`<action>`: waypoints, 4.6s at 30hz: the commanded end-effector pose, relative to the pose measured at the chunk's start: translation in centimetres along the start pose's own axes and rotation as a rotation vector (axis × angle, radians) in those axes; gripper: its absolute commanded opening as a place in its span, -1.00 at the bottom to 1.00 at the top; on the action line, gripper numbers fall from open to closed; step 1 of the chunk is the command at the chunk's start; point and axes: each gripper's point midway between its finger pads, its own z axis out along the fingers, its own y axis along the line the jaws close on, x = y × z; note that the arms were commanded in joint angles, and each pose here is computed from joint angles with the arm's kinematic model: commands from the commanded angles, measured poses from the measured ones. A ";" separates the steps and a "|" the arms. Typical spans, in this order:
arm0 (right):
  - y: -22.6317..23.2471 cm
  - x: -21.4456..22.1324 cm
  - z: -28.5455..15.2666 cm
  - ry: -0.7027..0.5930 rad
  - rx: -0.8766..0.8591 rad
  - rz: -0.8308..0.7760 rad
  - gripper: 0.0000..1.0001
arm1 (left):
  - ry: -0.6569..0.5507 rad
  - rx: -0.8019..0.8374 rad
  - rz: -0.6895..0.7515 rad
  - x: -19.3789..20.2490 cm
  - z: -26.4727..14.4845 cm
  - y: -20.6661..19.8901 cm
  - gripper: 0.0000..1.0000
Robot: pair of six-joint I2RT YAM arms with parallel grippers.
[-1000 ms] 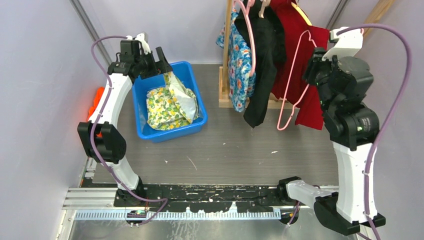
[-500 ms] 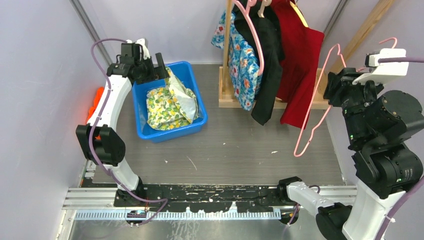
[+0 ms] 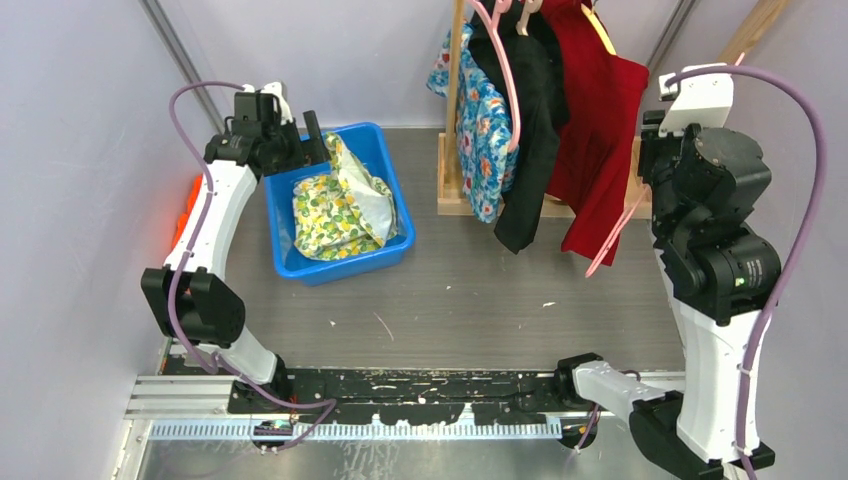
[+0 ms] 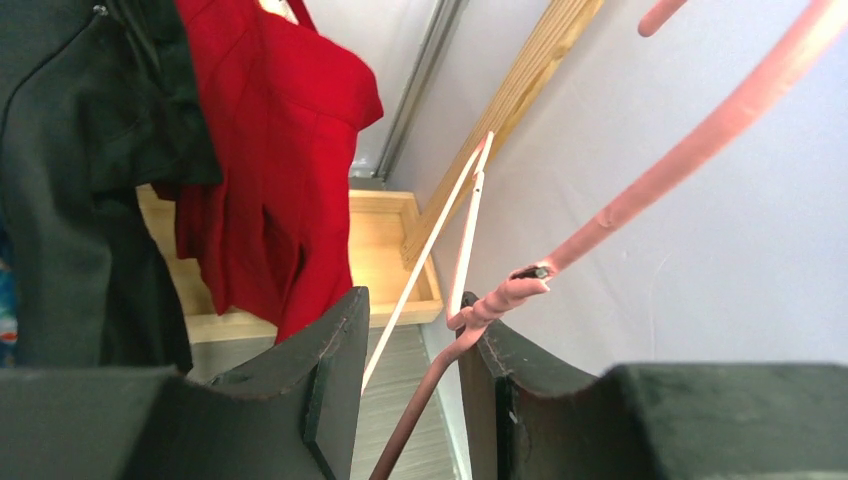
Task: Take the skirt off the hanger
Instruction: Place the skirt in the bin, then place the hanger at the clothesline.
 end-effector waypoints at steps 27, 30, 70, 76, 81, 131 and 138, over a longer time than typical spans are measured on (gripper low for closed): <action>14.4 -4.3 4.0 -0.043 -0.601 0.261 -0.99 | -0.040 -0.003 0.034 -1.7 -1.9 0.2 0.99; 12.9 -5.6 2.2 -0.074 -0.585 0.288 -0.99 | -0.039 0.014 0.025 -1.8 -1.6 -0.1 0.99; 5.1 -9.1 22.5 -0.219 -0.033 0.200 -0.99 | 0.006 0.077 -0.005 -2.9 2.0 -0.9 0.99; 2.6 -9.3 24.9 -0.278 0.028 0.238 -0.99 | 0.005 0.080 -0.006 -3.5 3.1 -0.8 0.99; 0.3 -8.9 26.0 -0.303 0.067 0.259 -0.99 | -0.004 0.078 -0.011 -3.8 3.4 -0.8 0.99; -1.1 -10.2 14.5 -0.270 0.054 0.251 -0.99 | 0.077 0.146 -0.033 -0.6 5.6 -1.4 0.99; -2.6 -9.9 13.6 -0.286 0.128 0.255 -0.99 | 0.104 0.148 -0.041 -0.2 7.2 -1.3 0.99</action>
